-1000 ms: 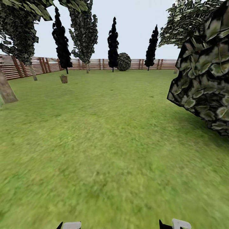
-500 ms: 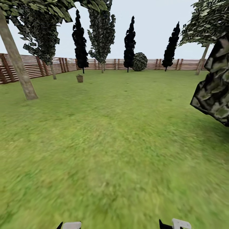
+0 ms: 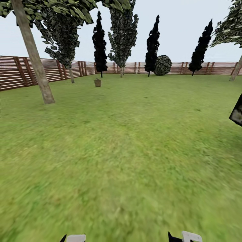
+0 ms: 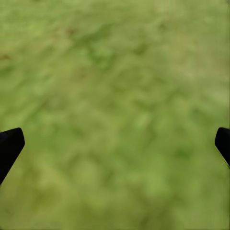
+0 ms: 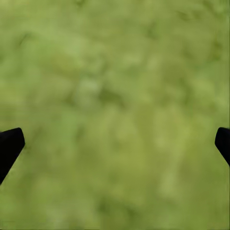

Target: Take the three Easter eggs out of the wicker basket on the lawn in the garden, then place them on the lawn next to a single tree (choose any tree) so that all three eggs are next to the same tree and none are left in the basket.

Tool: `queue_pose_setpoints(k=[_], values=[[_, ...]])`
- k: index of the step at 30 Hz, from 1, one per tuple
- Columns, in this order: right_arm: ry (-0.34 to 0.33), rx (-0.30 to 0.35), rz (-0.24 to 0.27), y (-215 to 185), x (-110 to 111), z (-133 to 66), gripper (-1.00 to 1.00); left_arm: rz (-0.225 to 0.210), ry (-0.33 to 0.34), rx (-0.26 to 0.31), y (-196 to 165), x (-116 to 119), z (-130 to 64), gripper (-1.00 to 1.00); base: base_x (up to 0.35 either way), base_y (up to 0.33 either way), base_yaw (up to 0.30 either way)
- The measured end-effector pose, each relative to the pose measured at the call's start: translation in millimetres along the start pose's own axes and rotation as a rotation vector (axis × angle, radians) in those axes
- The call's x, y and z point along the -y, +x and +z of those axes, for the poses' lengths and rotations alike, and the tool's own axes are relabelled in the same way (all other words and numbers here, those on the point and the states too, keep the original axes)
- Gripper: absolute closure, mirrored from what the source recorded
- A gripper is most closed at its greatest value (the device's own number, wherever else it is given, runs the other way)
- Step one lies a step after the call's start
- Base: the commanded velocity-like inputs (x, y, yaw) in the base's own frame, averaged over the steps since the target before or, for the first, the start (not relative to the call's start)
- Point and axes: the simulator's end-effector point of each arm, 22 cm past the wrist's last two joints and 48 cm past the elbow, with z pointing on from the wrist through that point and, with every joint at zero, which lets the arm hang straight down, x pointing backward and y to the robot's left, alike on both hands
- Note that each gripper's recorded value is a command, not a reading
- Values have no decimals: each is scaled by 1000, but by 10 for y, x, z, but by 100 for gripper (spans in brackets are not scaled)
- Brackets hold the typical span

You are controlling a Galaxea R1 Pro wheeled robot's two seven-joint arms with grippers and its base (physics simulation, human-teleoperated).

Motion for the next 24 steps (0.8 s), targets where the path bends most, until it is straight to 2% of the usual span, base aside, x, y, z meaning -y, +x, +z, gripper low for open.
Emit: queue_pose_setpoints(k=[11,16,24], values=[[0,-2,0,5,0,0,-100,1,3,0,0,14,-1,-100,337,0,2],[1,-2,0,5,3,0,-100,17,16,-26,123,54,-37,-100,337,0,0],[-1,0,-4,2,0,0,-100,19,18,-28,138,59,-42,-100,337,0,0]])
